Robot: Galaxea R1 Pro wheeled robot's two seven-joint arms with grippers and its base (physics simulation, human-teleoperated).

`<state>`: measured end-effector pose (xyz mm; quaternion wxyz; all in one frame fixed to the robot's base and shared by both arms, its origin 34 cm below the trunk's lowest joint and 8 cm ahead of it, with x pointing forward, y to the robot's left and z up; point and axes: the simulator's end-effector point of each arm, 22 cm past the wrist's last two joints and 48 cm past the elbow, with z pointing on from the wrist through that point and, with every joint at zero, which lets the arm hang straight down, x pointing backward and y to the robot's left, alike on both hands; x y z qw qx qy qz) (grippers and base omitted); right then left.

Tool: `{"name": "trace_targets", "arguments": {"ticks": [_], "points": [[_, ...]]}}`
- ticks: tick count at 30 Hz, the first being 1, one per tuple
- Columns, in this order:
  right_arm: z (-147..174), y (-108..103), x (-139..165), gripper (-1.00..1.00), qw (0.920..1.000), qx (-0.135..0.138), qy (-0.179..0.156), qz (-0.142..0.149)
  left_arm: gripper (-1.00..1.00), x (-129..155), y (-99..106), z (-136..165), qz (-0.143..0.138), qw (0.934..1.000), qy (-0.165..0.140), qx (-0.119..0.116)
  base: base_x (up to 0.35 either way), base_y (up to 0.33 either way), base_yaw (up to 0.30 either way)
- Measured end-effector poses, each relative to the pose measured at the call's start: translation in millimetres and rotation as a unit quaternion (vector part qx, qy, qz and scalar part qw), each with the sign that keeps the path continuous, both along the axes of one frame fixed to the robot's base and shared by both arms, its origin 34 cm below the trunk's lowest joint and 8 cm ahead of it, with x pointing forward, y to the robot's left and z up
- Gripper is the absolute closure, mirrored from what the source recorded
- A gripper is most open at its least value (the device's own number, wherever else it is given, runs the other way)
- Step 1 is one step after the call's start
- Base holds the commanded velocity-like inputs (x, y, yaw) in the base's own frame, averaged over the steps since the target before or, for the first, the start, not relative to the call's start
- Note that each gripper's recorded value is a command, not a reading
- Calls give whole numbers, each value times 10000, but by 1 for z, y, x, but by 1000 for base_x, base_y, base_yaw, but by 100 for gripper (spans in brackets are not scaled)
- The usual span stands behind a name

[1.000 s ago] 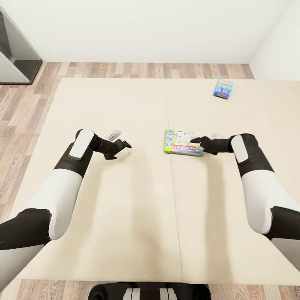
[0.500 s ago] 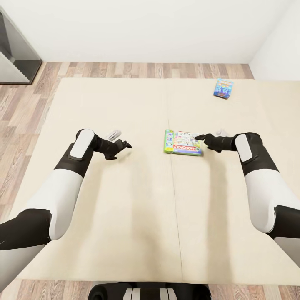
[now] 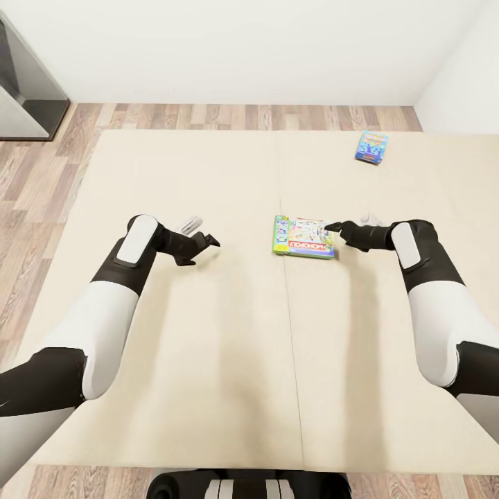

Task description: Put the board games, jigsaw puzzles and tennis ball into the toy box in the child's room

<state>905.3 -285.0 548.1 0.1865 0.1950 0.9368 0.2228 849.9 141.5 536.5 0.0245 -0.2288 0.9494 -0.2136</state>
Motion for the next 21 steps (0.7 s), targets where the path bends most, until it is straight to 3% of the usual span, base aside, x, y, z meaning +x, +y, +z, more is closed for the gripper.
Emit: {"name": "trace_targets", "arguments": {"ticks": [21], "points": [[1, 7, 1, -100, 10000, 41, -11, 50, -100, 1, -2, 1, -6, 10000, -9, -12, 0, 0, 0]]}}
